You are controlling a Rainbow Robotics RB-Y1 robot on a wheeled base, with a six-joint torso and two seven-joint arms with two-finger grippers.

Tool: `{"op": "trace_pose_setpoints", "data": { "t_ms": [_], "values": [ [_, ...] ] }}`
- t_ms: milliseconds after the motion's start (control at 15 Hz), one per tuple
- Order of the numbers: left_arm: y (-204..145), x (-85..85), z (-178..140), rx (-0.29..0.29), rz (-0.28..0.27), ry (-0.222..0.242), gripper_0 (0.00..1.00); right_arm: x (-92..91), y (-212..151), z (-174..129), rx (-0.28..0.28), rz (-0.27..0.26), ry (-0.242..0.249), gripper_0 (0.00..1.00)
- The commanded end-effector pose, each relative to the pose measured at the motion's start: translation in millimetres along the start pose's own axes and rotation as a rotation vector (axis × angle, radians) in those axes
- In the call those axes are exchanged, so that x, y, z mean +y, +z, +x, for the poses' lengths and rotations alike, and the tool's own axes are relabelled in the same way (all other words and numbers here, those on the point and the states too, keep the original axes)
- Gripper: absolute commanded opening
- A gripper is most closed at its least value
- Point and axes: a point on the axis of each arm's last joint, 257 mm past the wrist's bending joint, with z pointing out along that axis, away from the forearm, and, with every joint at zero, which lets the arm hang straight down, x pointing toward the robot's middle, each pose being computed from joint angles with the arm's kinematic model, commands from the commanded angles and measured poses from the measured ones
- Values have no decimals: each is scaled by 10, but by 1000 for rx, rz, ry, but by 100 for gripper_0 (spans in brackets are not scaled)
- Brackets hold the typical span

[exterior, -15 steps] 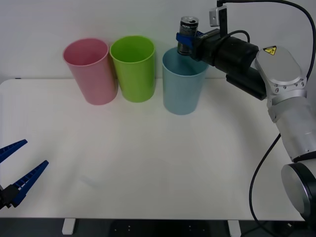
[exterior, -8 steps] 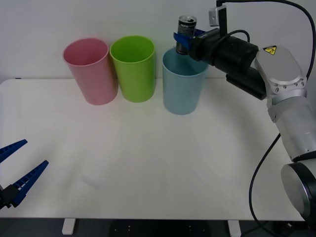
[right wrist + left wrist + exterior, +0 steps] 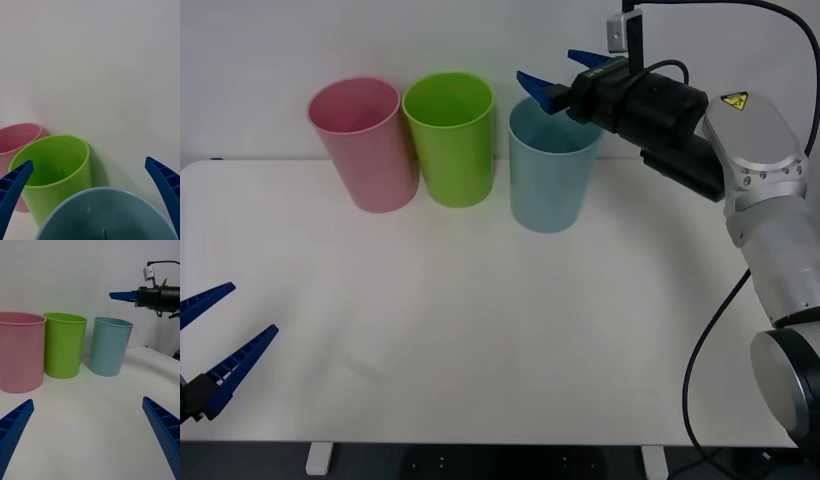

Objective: Grasp the object on the table and drop it into the matching bin: aluminum can to the light blue bin, PET bottle to the pink bin.

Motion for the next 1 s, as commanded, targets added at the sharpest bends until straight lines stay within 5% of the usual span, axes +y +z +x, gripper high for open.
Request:
{"op": "trace_pose_setpoints", "data": {
  "t_ms": [67, 400, 1000],
  "values": [
    [0, 0, 0, 0, 0, 0, 100, 28, -64, -16, -13, -13, -1, 100],
    [0, 0, 0, 0, 0, 0, 100, 165, -360, -24, -42, -48, -29, 100],
    [0, 0, 0, 0, 0, 0, 100, 465, -1215, 373, -2, -140, -62, 100]
  ]
}}
